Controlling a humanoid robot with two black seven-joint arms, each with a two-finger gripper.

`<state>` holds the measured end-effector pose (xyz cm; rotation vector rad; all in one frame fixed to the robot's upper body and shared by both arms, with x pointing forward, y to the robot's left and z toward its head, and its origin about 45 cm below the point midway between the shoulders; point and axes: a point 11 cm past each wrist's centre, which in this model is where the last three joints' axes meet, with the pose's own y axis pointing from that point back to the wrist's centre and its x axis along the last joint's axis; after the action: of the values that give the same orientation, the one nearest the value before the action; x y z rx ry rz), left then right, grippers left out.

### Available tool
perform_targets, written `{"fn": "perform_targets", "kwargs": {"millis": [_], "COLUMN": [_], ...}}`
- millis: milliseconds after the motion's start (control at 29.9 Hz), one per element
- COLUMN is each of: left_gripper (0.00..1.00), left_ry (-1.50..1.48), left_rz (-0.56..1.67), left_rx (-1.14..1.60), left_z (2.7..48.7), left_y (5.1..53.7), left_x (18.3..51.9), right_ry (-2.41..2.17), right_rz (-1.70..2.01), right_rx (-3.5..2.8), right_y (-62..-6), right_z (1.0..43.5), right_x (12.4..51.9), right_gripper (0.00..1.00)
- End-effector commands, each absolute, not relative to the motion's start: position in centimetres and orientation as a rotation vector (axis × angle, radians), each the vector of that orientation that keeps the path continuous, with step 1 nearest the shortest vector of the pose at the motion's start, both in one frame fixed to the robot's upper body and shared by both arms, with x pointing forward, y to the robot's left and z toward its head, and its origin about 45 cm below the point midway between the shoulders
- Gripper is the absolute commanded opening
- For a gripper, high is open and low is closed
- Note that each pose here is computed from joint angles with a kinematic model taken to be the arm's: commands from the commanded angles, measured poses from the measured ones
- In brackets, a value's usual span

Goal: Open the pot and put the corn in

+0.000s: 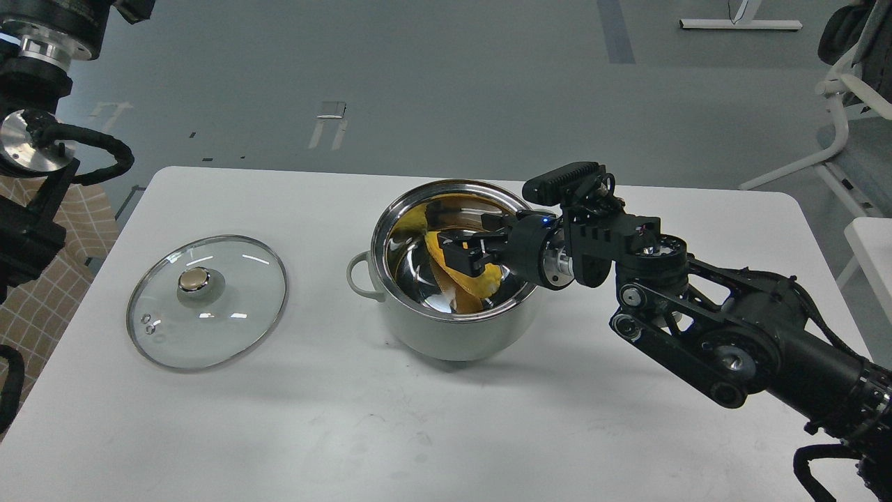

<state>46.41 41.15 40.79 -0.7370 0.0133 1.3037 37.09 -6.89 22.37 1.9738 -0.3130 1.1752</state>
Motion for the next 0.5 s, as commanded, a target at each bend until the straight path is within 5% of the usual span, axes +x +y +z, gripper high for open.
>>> {"fn": "perform_targets", "kwargs": {"millis": [0,468], "left_gripper": [0.97,0.98], "left_ry": [0.014,0.018], "left_rz": [1.304,1.287], "left_rx": [-0.737,-0.753], "left_z": [40.8,40.9], "left_y": [41.2,41.4], "left_x": [46.4,46.2], "right_ry": [-0.392,-1.353], "right_rz": [1.207,0.896], "right_rx": [1.988,2.506], "right_y": [-6.7,-14.8], "right_z": [24.6,42.3], "right_x": [38.3,45.8], "right_gripper": [0.97,1.00]}}
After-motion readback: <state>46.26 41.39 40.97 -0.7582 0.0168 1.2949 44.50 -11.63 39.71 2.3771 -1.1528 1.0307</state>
